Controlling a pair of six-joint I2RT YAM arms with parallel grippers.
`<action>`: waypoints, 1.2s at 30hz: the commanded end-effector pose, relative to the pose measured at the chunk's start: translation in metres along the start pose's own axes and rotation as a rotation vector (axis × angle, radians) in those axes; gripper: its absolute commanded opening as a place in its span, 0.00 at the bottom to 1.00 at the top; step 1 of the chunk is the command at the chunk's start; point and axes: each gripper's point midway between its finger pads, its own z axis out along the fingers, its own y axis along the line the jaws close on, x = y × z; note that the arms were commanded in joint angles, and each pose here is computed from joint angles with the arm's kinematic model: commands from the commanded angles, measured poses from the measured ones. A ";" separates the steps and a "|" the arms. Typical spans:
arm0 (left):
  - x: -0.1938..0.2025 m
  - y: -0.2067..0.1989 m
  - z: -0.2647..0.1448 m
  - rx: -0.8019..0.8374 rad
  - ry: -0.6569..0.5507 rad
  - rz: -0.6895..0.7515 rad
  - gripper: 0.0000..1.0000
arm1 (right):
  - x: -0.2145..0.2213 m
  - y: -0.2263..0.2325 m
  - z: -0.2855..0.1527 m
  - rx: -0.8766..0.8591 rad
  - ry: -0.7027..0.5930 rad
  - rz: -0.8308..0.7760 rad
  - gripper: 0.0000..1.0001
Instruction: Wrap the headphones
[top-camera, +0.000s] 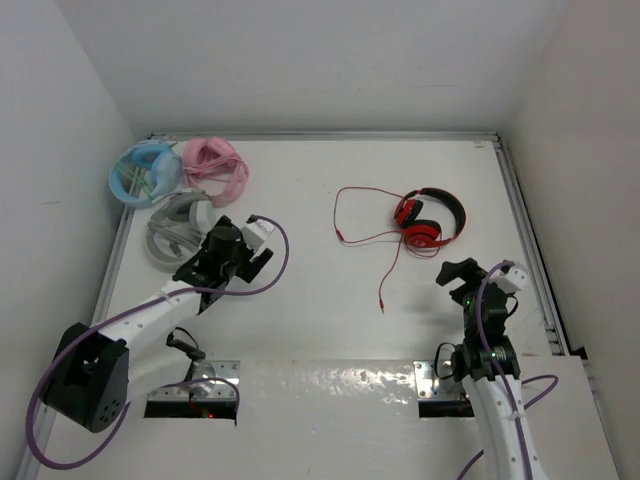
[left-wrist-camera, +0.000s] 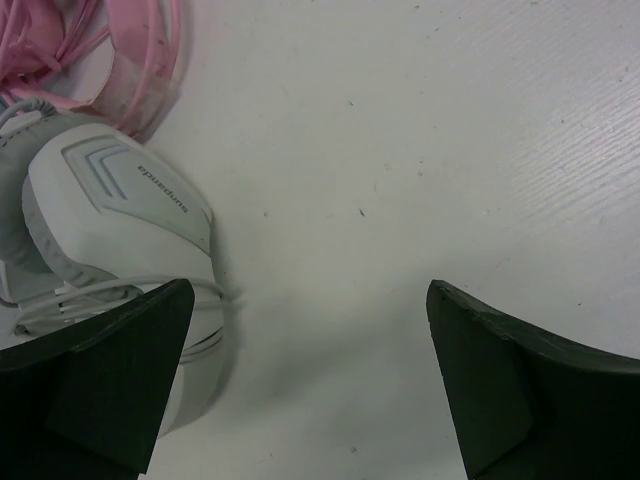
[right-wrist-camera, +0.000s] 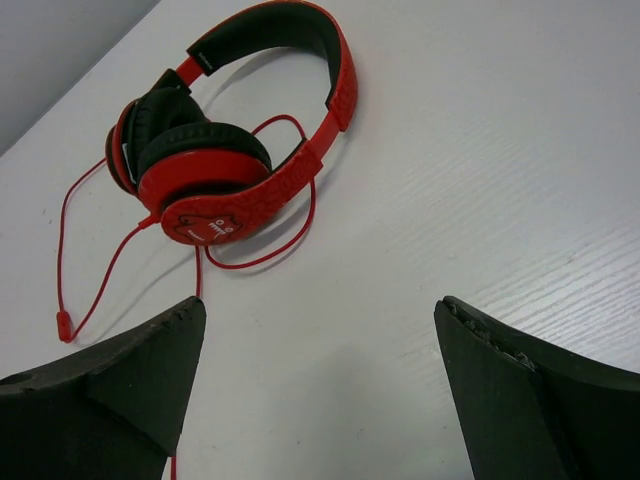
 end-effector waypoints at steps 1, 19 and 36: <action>-0.017 0.012 -0.003 -0.040 -0.055 -0.034 1.00 | 0.030 -0.019 0.008 0.037 0.043 -0.006 0.94; -0.030 0.024 -0.013 -0.073 -0.087 -0.050 1.00 | -0.017 0.049 0.093 0.153 0.197 0.159 0.99; -0.028 0.021 -0.016 -0.050 -0.078 -0.041 1.00 | -0.016 0.005 0.142 0.443 0.043 0.261 0.91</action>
